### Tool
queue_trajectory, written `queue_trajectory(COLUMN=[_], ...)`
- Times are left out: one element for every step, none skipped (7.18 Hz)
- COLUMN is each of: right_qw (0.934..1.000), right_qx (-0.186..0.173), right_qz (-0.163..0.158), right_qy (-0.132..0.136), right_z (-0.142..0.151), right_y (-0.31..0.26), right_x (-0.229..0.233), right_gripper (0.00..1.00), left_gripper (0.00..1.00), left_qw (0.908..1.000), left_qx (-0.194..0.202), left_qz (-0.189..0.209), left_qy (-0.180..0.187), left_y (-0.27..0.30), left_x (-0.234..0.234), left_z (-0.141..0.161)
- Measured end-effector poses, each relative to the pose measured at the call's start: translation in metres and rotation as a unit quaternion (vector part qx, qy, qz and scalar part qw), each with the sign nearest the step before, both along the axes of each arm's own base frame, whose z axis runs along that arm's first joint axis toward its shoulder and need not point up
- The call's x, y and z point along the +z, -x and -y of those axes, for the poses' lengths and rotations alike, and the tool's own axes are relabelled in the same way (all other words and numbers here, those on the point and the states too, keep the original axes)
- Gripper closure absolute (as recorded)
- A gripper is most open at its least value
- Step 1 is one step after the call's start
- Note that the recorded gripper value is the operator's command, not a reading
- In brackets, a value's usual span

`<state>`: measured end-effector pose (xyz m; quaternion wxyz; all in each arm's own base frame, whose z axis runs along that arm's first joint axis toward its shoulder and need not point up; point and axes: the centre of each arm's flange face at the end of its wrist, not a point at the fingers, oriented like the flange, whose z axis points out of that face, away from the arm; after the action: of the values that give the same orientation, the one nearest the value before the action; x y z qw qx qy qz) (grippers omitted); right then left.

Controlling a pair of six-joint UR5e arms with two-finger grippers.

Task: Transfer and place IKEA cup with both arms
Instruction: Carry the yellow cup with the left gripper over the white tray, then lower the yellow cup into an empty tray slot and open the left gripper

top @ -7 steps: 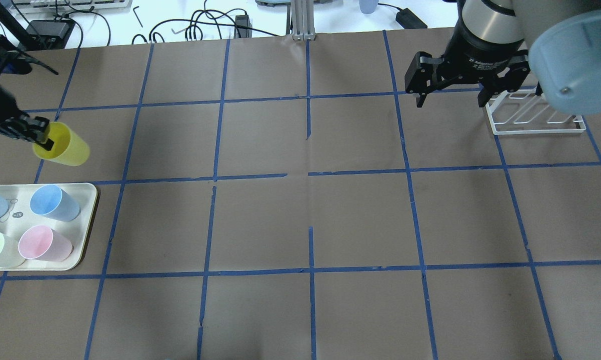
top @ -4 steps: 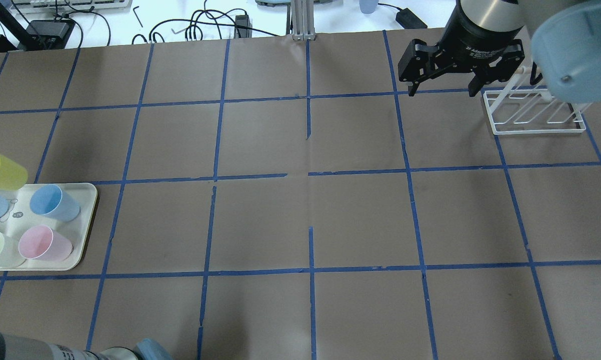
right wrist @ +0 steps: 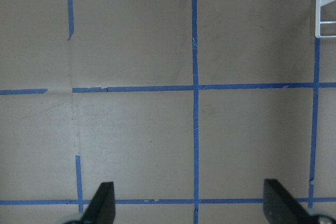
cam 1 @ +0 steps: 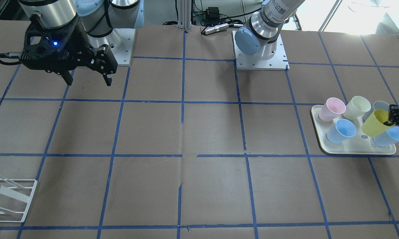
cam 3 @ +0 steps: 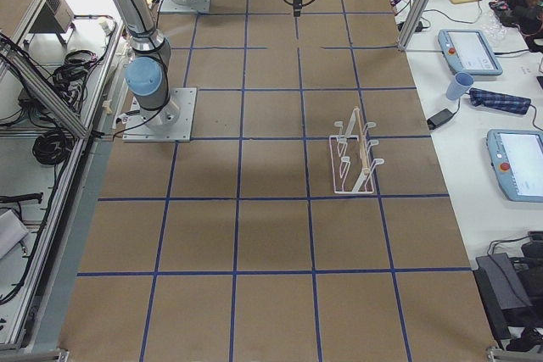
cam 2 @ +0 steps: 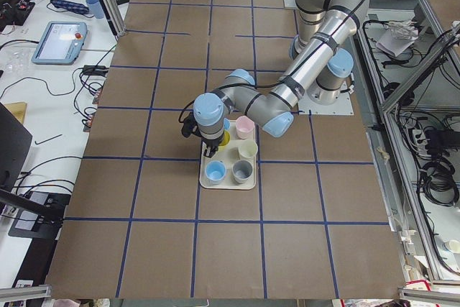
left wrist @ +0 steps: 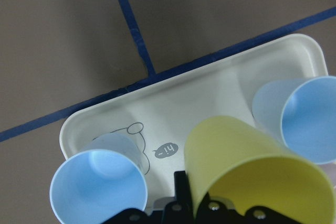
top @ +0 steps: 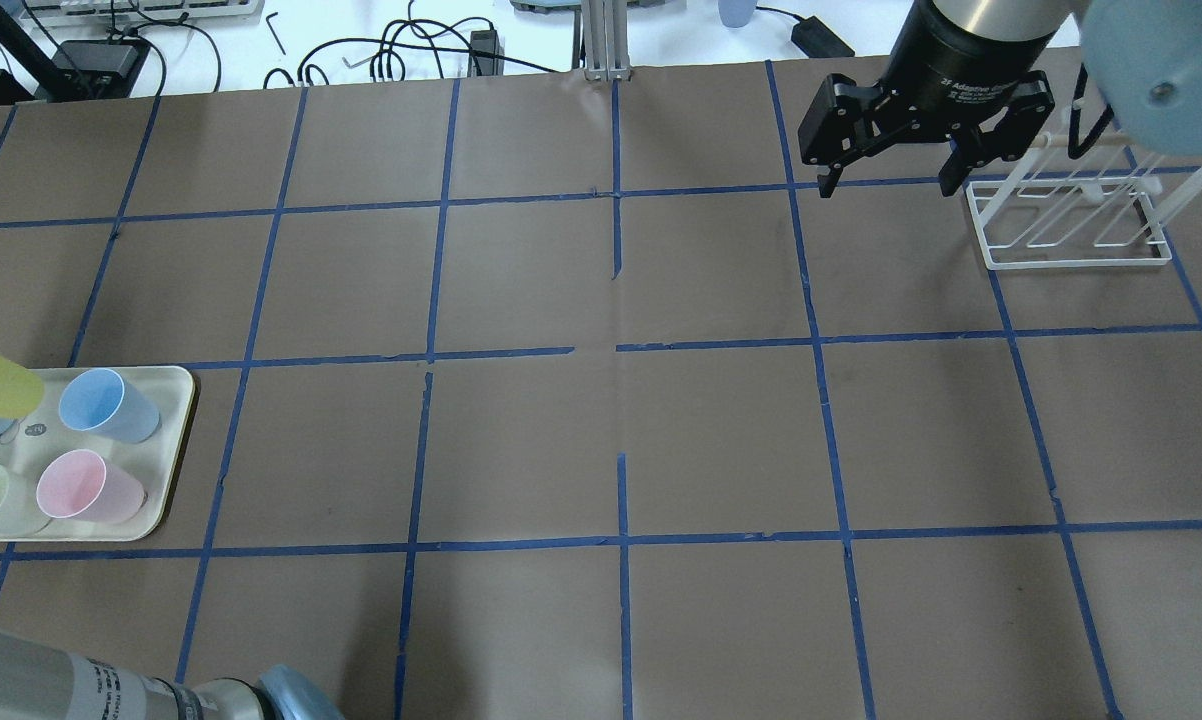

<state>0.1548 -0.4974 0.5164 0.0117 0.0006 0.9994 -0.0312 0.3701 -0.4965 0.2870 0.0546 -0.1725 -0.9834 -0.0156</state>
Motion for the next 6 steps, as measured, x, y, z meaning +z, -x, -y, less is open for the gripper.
queue_trajectory(right_qw=[1.0000,1.0000,0.9999,0.9999,0.9999,0.9999], right_qx=[0.007,0.009,0.010,0.011,0.011,0.011], right_qz=[-0.001,-0.001,-0.001,-0.001,-0.001,-0.001], right_qy=[0.001,0.002,0.002,0.003,0.003,0.003], right_z=[-0.001,-0.001,-0.001,-0.001,-0.001,-0.001], right_y=[0.000,0.000,0.000,-0.001,-0.001,-0.001], right_x=[-0.001,-0.001,-0.001,-0.001,-0.001,-0.001], right_gripper=[0.00,0.00,0.00,0.00,0.00,0.00], left_gripper=[1.00,0.91,0.65,0.06,0.00,0.00], left_qw=[1.0000,0.9999,0.9998,0.9998,0.9997,0.9997], left_qx=[0.000,0.000,0.001,0.001,0.002,0.002], left_qz=[-0.004,-0.007,-0.011,-0.014,-0.017,-0.018], left_qy=[-0.006,-0.011,-0.014,-0.016,-0.017,-0.018], left_y=[-0.001,-0.002,-0.004,-0.005,-0.006,-0.008], left_x=[-0.008,-0.015,-0.023,-0.030,-0.036,-0.040], left_z=[0.000,0.001,0.002,0.003,0.004,0.007])
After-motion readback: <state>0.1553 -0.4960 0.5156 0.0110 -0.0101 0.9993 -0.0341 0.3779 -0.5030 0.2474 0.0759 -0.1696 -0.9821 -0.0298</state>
